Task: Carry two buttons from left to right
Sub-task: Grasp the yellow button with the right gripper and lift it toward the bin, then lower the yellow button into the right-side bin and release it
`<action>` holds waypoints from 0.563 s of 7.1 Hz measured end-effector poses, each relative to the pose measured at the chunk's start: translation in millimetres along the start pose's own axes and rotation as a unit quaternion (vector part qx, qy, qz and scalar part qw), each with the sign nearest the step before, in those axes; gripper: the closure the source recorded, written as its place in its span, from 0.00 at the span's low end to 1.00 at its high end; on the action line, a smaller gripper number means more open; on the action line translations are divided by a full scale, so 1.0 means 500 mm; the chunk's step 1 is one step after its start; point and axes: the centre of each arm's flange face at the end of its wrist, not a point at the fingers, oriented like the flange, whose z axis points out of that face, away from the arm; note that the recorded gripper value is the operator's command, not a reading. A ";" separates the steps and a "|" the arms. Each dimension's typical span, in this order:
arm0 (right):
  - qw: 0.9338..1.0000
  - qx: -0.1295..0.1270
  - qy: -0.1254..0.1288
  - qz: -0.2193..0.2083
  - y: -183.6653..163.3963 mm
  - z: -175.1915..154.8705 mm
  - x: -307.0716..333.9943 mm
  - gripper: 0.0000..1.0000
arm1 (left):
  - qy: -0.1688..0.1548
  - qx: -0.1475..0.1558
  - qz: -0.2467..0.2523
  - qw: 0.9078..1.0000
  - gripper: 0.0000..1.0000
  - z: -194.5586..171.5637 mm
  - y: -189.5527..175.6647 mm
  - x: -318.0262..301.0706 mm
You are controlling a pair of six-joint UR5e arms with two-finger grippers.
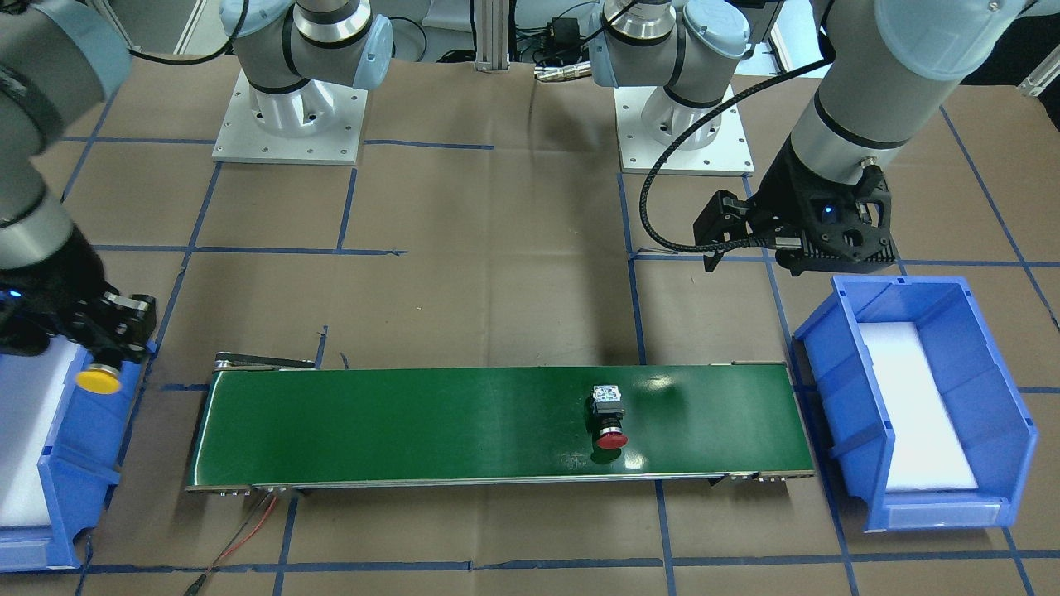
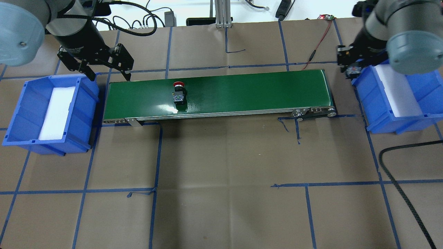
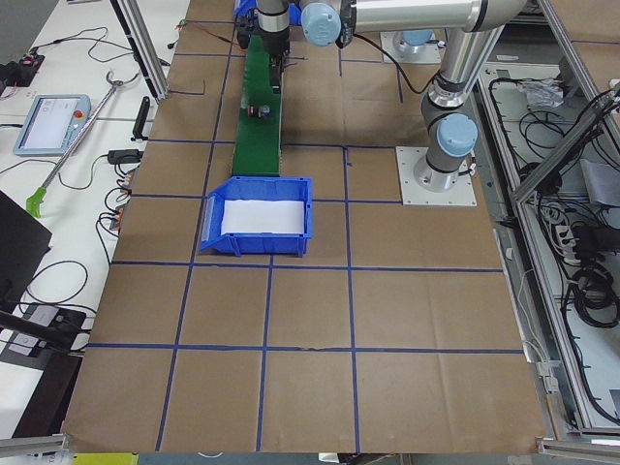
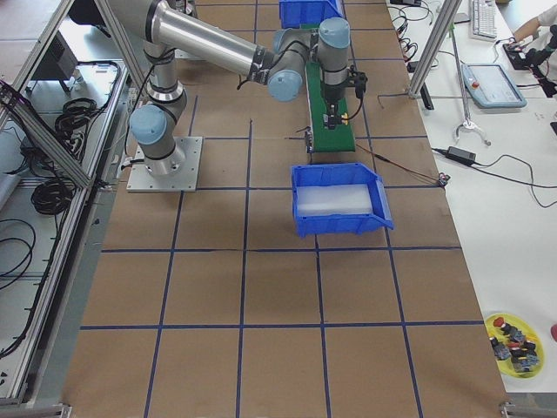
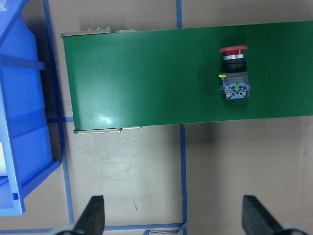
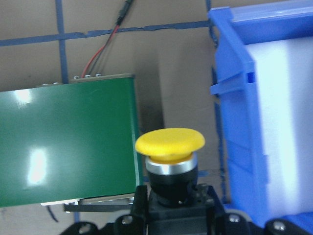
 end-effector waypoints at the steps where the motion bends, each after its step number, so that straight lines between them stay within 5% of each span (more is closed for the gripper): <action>1: 1.000 0.005 0.009 -0.029 0.009 -0.017 0.114 0.96 | 0.000 0.000 0.000 1.000 0.00 0.000 0.000 -0.001; 4: 0.999 -0.015 0.013 -0.045 0.010 0.114 0.273 0.97 | 0.000 0.000 0.000 1.000 0.00 0.000 0.000 -0.001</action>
